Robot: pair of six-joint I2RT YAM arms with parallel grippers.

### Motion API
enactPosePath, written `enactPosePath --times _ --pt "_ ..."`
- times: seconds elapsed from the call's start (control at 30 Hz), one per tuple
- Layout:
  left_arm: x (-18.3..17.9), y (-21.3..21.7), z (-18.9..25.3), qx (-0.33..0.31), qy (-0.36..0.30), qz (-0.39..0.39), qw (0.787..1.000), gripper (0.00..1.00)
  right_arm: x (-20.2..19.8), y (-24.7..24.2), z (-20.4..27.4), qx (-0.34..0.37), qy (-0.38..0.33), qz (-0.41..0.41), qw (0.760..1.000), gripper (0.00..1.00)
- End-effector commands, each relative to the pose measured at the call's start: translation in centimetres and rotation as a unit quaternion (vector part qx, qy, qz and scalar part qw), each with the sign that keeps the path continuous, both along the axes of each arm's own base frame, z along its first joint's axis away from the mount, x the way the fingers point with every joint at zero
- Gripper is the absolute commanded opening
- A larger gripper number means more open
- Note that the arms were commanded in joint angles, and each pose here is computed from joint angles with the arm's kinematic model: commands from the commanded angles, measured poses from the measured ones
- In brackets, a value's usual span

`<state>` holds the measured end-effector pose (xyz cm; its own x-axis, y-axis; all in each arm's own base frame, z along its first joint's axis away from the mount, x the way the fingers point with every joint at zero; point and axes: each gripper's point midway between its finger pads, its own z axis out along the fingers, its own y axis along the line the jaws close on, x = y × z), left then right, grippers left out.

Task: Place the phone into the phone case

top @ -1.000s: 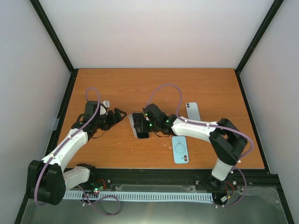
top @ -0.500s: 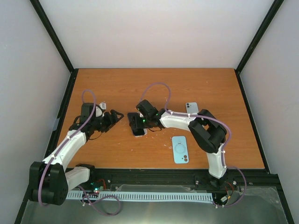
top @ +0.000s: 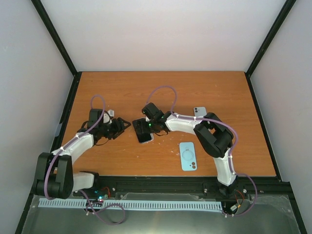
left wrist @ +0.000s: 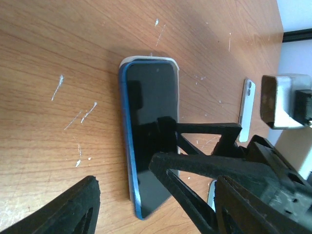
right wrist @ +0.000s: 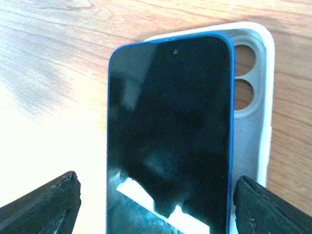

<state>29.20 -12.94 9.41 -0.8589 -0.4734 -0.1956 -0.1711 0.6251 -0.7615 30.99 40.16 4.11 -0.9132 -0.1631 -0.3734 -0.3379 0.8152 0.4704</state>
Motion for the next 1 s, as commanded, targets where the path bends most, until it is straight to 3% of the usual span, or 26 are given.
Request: enactPosePath --times 0.0,0.1,0.23,0.33,0.5,0.63,0.83,0.97 --pt "0.9 -0.4 0.0 -0.014 -0.02 -0.007 1.0 0.64 0.6 0.0 1.5 0.004 -0.011 0.001 1.0 0.88" --pt "0.8 -0.4 -1.0 -0.016 -0.011 -0.007 1.0 0.62 0.3 0.0 3.1 0.023 -0.018 0.005 1.0 0.93" --pt "0.5 -0.8 -2.0 -0.027 0.003 -0.016 1.0 0.59 0.1 -1.0 4.5 0.041 -0.028 -0.001 0.999 0.92" --pt "0.4 -1.0 -2.7 -0.03 0.009 -0.017 0.999 0.58 0.4 -2.6 4.5 0.039 -0.035 -0.014 0.999 0.84" --pt "0.8 -1.5 -3.5 -0.034 0.016 -0.023 0.999 0.5 1.1 -4.6 2.5 0.033 -0.02 -0.028 0.999 0.64" --pt "1.4 -2.3 -4.1 -0.036 0.022 -0.034 0.999 0.42 1.0 -4.6 1.3 0.035 -0.006 -0.024 0.999 0.55" --pt "2.2 -3.6 -4.8 -0.021 0.026 -0.054 0.998 0.28 -0.3 -3.6 -0.1 0.064 0.029 -0.005 0.997 0.51" --pt "2.6 -3.8 -5.0 -0.007 0.025 -0.056 0.998 0.26 -1.6 -3.8 -1.0 0.074 0.054 -0.012 0.996 0.5"
